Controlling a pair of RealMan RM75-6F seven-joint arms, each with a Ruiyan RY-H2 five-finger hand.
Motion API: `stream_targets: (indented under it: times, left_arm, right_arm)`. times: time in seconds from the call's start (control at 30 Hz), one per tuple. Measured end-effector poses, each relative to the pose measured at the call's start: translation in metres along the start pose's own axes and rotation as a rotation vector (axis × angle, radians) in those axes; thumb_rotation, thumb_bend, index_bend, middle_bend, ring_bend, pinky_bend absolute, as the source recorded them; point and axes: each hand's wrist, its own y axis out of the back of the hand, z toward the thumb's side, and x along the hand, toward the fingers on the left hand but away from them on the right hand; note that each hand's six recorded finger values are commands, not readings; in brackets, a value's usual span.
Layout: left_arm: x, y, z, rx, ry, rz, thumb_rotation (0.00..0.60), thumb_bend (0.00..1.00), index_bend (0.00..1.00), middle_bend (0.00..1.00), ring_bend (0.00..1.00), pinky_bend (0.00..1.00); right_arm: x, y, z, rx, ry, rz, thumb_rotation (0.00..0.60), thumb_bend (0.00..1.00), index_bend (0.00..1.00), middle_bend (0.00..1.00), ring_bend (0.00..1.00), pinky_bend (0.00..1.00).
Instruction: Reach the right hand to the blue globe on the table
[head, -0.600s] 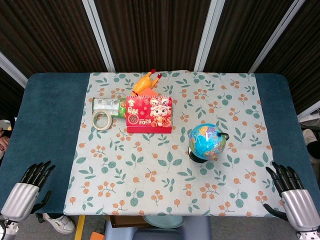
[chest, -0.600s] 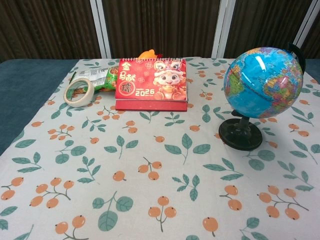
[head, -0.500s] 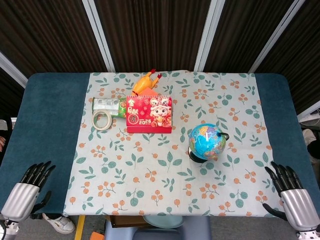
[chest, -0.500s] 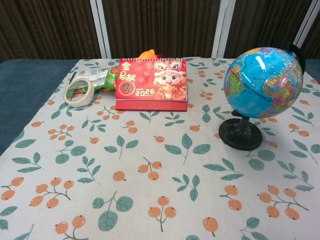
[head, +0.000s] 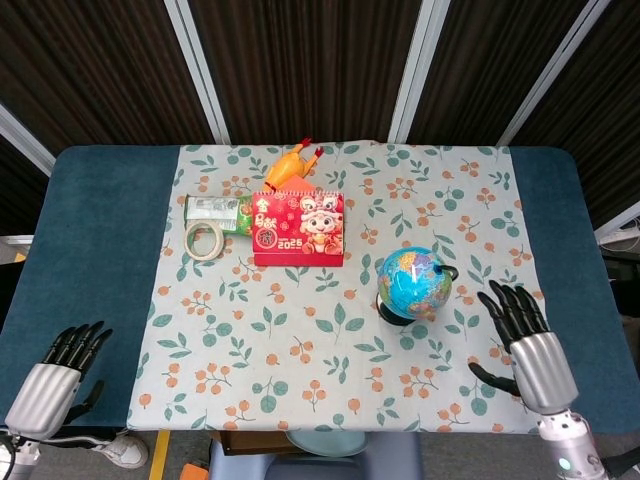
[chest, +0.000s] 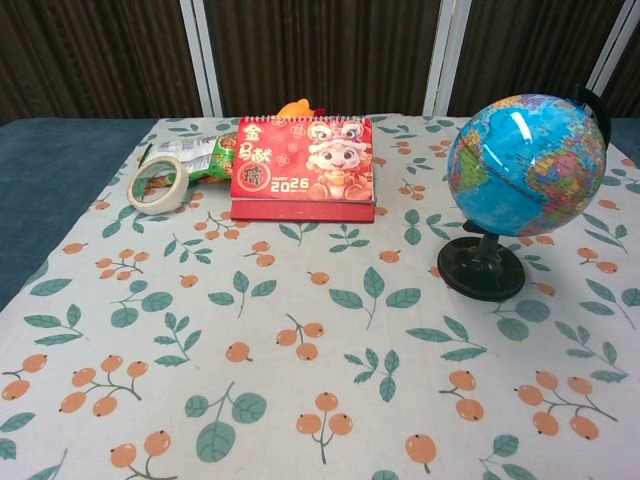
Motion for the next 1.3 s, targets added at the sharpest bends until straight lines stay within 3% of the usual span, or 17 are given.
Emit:
stream_targets:
  times: [0.27, 0.47, 0.8, 1.3]
  left_arm:
    - [-0.001, 0.003, -0.003, 0.001, 0.011, 0.007, 0.6, 0.47, 0.0, 0.0, 0.0, 0.08]
    - [-0.001, 0.004, -0.004, 0.005, 0.011, 0.01, 0.6, 0.47, 0.0, 0.0, 0.0, 0.08]
    - [-0.001, 0.004, -0.004, 0.013, 0.018, 0.015, 0.6, 0.47, 0.0, 0.0, 0.0, 0.08]
    - [0.0, 0.003, -0.004, 0.018, 0.016, 0.011, 0.6, 0.47, 0.0, 0.0, 0.0, 0.08]
  right_arm:
    - [-0.068, -0.014, 0.056, 0.0, 0.063, 0.004, 0.6, 0.15, 0.0, 0.0, 0.0, 0.0]
    - [-0.094, -0.018, 0.073, 0.014, 0.04, -0.007, 0.6, 0.15, 0.0, 0.0, 0.0, 0.0]
    - [-0.115, -0.031, 0.062, 0.029, -0.035, 0.029, 0.6, 0.15, 0.0, 0.0, 0.0, 0.0]
    - [-0.112, -0.035, 0.034, 0.083, -0.08, 0.046, 0.6, 0.15, 0.0, 0.0, 0.0, 0.0]
